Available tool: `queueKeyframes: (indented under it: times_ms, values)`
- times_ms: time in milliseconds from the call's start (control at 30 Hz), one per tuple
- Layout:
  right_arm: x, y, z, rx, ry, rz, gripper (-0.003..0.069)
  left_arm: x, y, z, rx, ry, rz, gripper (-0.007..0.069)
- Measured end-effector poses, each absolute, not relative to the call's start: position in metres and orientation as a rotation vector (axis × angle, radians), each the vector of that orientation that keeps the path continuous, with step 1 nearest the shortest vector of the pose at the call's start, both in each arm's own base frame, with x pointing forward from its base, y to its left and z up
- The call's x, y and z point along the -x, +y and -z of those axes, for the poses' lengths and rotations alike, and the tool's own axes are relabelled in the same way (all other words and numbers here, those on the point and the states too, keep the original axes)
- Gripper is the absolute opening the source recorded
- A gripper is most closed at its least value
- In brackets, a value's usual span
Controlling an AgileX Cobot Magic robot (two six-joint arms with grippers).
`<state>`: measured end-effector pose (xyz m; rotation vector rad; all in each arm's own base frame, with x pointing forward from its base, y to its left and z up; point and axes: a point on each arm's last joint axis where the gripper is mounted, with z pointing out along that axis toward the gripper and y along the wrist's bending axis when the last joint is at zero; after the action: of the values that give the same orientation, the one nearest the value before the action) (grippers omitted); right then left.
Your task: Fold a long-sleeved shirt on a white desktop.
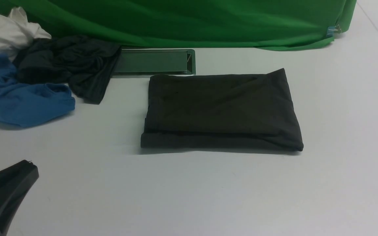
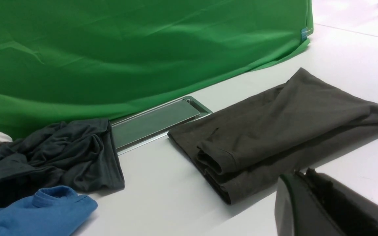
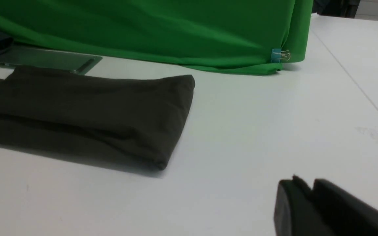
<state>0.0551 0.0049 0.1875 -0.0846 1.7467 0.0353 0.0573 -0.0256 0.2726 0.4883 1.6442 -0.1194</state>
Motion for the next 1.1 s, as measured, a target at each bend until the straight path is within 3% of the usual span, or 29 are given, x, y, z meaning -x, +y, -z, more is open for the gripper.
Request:
queueKeyframes:
  times_ms: [733, 933, 1100]
  values:
    - [-0.055, 0.005, -0.188, 0.084, 1.747, -0.034, 0.0171, -0.060, -0.024, -0.273, -0.456, 1.605, 0.102, 0.0019]
    - [-0.055, 0.005, -0.188, 0.084, 1.746, -0.034, 0.0185, -0.060, -0.009, -0.259, -0.283, 1.486, -0.067, 0.0019]
    - [-0.055, 0.005, -0.188, 0.083, 1.743, -0.034, 0.0198, -0.055, 0.001, -0.220, -0.148, 1.488, -0.191, 0.0019]
